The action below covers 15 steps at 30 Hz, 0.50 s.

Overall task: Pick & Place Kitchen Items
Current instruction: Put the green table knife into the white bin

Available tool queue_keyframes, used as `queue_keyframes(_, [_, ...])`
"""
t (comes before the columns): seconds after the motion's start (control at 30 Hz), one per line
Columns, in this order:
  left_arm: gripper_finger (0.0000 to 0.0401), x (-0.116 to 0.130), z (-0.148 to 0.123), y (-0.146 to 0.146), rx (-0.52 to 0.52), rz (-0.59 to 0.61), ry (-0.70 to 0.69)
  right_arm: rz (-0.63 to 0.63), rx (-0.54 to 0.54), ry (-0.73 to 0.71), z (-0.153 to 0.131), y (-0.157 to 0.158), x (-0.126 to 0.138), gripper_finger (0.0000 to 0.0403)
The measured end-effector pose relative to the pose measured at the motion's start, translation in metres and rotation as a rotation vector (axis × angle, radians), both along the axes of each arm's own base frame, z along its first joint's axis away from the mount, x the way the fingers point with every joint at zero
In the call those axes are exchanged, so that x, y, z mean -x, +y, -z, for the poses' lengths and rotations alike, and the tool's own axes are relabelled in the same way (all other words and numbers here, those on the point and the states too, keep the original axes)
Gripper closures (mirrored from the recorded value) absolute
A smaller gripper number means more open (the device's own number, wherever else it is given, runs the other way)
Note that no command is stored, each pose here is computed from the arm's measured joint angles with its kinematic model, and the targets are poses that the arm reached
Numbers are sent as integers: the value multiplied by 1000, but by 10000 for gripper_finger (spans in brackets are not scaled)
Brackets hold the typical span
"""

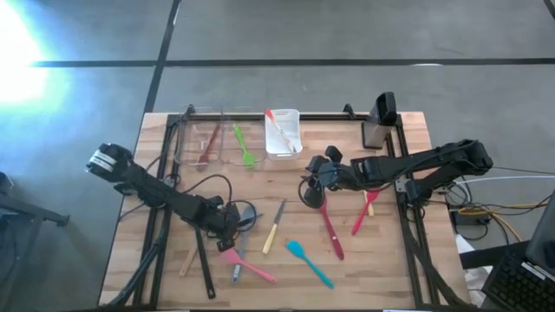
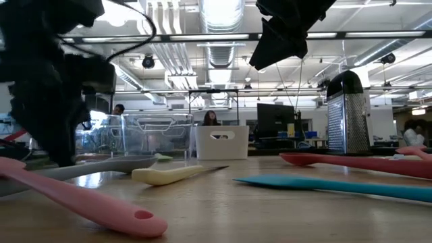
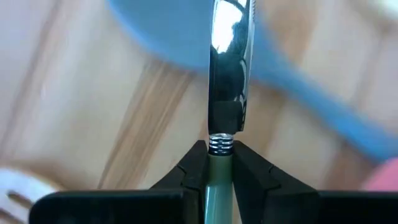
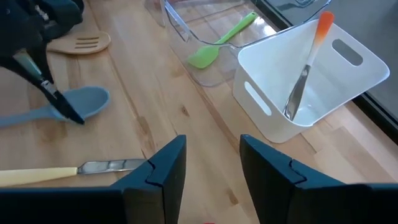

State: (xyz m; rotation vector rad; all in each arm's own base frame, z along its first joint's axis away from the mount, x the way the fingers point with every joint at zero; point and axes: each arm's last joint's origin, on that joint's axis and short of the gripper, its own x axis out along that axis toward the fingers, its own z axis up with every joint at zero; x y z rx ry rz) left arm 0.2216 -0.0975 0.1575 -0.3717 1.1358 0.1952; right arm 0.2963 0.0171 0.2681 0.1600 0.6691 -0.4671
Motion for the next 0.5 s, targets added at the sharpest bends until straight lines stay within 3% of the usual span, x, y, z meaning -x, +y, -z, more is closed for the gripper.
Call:
queue_keyframes(0.3, [349, 9, -26, 3, -26, 139, -63, 0, 0, -3, 0, 0, 0, 259])
queue_keyframes(0.5, [349, 6, -46, 6, -212, 318, -49, -38, -53, -5, -1, -2, -1, 253])
